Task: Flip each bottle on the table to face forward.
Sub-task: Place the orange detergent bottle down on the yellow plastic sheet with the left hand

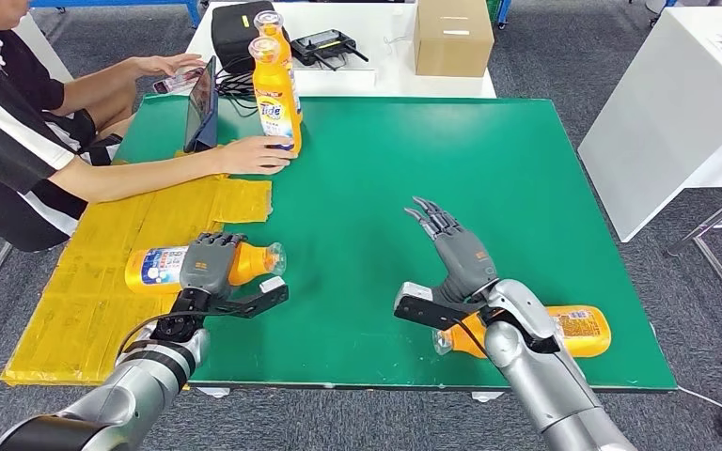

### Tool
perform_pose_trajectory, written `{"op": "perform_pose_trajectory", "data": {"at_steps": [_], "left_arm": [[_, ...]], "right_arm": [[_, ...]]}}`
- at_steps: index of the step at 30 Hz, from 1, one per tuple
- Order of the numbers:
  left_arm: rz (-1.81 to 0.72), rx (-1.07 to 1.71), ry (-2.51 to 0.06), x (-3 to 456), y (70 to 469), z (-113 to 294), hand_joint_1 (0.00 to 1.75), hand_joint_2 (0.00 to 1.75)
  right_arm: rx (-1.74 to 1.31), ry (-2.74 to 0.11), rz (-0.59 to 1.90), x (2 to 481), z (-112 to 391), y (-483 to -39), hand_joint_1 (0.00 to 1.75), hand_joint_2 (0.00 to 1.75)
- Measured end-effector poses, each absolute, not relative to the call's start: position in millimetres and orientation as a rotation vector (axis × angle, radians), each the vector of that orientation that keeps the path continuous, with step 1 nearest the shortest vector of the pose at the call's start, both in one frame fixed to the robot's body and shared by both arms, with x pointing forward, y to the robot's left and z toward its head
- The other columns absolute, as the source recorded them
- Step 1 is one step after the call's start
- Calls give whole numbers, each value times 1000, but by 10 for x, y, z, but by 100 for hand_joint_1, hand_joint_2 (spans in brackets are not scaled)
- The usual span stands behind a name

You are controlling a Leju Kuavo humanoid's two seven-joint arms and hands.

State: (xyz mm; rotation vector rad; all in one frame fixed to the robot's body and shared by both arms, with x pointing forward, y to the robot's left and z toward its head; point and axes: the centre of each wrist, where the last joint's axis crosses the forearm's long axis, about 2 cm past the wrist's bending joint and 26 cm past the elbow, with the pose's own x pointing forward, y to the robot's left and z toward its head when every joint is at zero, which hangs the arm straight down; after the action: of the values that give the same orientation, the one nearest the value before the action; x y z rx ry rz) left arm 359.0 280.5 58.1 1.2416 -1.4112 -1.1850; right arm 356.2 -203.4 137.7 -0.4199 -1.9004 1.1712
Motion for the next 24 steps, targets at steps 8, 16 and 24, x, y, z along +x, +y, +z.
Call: {"op": "perform_pose_trajectory", "data": {"at_steps": [8,16,24], "left_arm": [[-1190,1226,-1377,3567,2837,529,35,175],[-1034,1102,-1317,3671,2905,590,0,175],[-971,1013,-1344,3724,2955,632,0,175]], "right_arm": [[-464,-1879,1203,3569,1357,-2141,0,175],[-394,-1852,1252,3570,1340,-2166,0,175],[-100,-1829,1303,3616,1339,-2481,0,175]]}}
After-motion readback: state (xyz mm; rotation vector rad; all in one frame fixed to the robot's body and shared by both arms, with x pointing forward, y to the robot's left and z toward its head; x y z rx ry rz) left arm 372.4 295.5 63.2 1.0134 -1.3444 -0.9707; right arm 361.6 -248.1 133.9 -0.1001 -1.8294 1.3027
